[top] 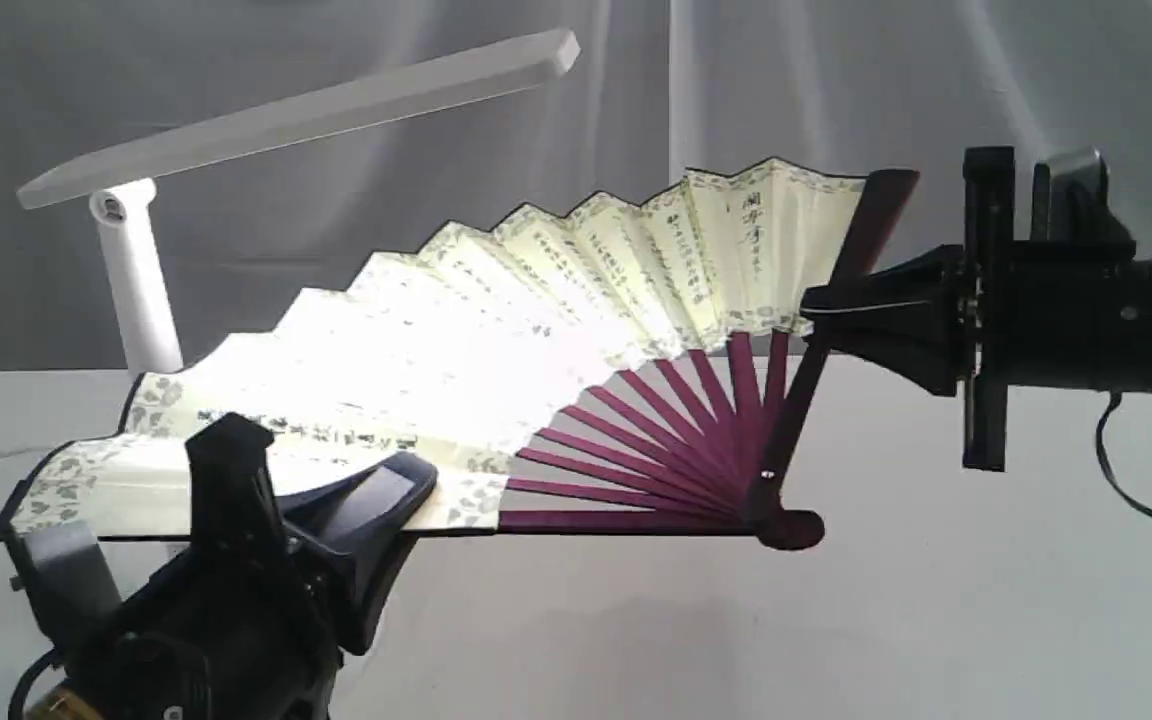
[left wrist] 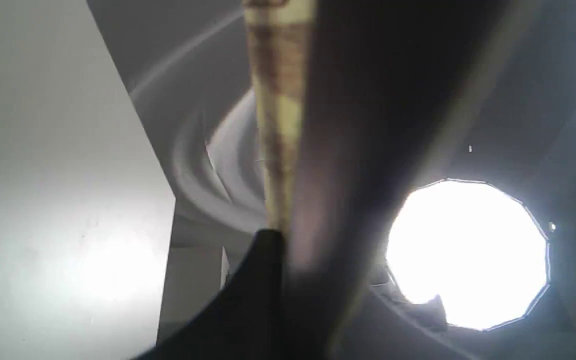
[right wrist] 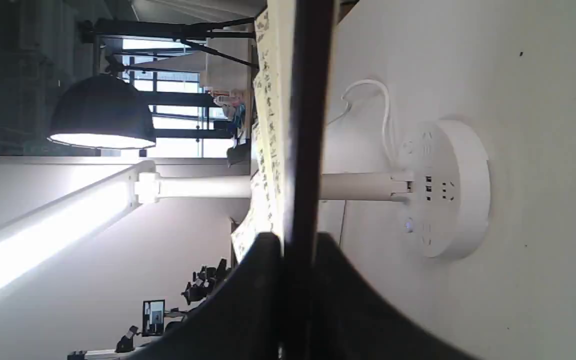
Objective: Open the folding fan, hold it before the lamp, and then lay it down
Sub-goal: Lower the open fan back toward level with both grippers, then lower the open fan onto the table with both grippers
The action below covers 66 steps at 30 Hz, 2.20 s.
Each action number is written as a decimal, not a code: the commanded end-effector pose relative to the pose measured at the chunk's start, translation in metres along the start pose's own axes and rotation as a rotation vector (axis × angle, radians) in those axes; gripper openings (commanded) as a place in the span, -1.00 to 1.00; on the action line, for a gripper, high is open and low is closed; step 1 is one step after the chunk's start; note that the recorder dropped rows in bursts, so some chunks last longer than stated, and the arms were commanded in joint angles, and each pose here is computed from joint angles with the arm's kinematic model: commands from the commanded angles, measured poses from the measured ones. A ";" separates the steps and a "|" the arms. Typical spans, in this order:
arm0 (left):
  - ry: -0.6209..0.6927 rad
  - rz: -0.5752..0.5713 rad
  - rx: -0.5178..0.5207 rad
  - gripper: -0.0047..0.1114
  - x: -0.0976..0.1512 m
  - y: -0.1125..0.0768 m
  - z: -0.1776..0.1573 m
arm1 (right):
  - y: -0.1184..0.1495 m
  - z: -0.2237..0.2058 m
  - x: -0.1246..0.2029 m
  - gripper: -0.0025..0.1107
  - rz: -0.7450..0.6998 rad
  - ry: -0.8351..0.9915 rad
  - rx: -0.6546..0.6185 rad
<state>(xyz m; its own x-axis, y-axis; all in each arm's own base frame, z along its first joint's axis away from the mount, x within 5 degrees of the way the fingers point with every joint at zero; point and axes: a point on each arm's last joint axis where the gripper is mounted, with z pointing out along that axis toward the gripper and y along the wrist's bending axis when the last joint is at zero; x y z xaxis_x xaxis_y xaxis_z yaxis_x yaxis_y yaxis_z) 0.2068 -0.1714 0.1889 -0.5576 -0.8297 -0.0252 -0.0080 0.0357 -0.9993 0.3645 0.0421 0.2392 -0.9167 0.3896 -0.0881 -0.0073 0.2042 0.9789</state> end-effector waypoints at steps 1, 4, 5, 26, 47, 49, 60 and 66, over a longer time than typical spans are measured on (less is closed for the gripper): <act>0.081 0.041 0.011 -0.92 0.010 0.002 0.007 | -0.011 -0.002 -0.008 -0.96 -0.018 -0.059 0.037; 0.066 0.017 -0.013 -0.92 0.009 0.010 0.011 | -0.017 -0.004 -0.011 -0.96 -0.001 -0.064 0.039; 0.061 0.015 -0.034 -0.92 0.008 0.015 0.012 | -0.019 -0.007 -0.013 -0.96 0.004 -0.074 0.041; 0.069 -0.022 -0.085 -0.92 0.015 0.045 0.046 | -0.044 -0.032 -0.027 -0.96 -0.030 -0.162 0.249; 0.089 -0.051 -0.180 -0.92 0.022 0.095 0.068 | -0.121 -0.014 -0.033 -0.96 0.098 -0.128 0.260; 0.087 -0.051 -0.187 -0.92 0.022 0.099 0.071 | -0.127 -0.013 -0.033 -0.96 0.111 -0.128 0.273; 0.090 -0.072 -0.264 -0.92 0.024 0.122 0.072 | -0.145 -0.013 -0.035 -0.96 0.108 -0.155 0.341; 0.098 -0.094 -0.274 -0.92 0.025 0.123 0.072 | -0.148 -0.015 -0.035 -0.96 0.098 -0.165 0.385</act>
<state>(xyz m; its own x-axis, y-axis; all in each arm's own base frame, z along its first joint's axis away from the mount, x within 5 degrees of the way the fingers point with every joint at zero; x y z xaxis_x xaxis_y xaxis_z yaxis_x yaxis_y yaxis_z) 0.2554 -0.2233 0.0657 -0.5757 -0.8115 0.0998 -0.2830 0.0832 -0.9555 0.3895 -0.0075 0.1014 -0.8430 0.5376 0.0209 0.2710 0.3908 0.8797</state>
